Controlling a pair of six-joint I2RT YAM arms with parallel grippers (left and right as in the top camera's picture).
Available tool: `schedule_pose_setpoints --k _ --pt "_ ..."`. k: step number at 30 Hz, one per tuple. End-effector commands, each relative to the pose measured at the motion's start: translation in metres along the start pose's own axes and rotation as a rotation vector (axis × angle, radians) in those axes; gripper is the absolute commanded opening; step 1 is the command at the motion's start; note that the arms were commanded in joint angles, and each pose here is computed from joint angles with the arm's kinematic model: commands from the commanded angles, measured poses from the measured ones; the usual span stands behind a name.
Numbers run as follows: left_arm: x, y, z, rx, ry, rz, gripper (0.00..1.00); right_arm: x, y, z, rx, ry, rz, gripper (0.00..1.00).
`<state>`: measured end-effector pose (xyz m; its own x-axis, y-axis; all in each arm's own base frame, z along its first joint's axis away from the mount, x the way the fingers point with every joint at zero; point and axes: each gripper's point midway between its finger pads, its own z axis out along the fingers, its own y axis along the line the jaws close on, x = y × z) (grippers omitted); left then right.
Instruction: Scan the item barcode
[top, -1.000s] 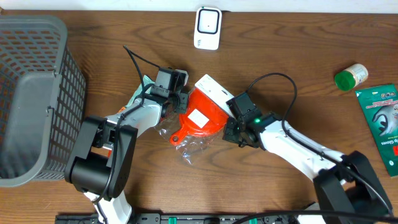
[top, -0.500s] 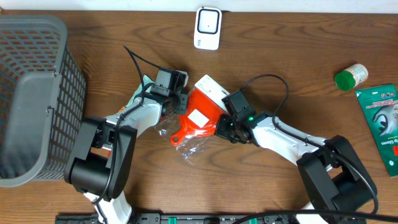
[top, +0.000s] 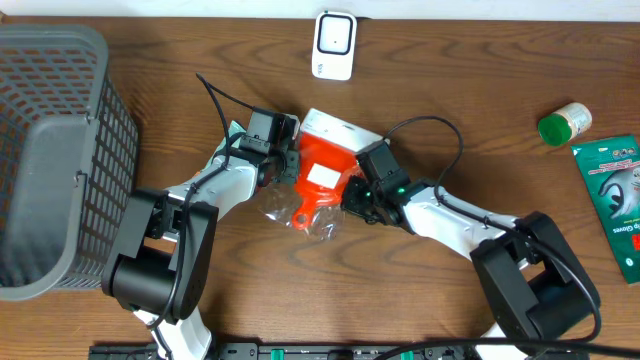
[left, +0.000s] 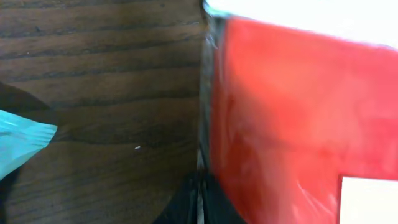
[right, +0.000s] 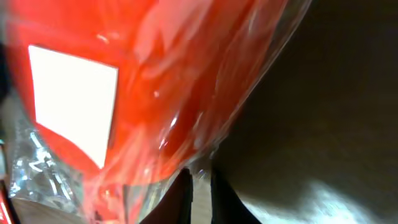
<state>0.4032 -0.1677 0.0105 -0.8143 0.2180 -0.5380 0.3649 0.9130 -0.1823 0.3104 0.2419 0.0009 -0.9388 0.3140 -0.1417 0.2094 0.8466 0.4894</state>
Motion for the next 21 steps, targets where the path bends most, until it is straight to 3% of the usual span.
schedule_pose_setpoints --k 1,9,19,20,21 --pt "0.037 -0.0146 0.011 0.072 0.111 -0.003 0.08 0.005 -0.0011 0.0106 -0.002 0.008 -0.045 0.15" --pt "0.0382 -0.0191 0.0105 0.097 0.116 -0.005 0.07 0.0031 0.0004 0.0105 -0.009 0.002 -0.073 0.21" --pt "0.0395 -0.0192 0.0104 0.098 0.122 -0.006 0.08 0.0054 -0.0003 0.0086 -0.026 0.034 -0.056 0.13" --pt "0.0395 -0.0192 0.0104 0.098 0.122 -0.006 0.07 0.0058 -0.0029 0.0077 -0.018 0.04 -0.049 0.22" --pt "0.0395 -0.0191 0.0104 0.097 0.122 -0.005 0.08 0.0063 -0.0066 0.0063 -0.007 0.046 -0.04 0.38"
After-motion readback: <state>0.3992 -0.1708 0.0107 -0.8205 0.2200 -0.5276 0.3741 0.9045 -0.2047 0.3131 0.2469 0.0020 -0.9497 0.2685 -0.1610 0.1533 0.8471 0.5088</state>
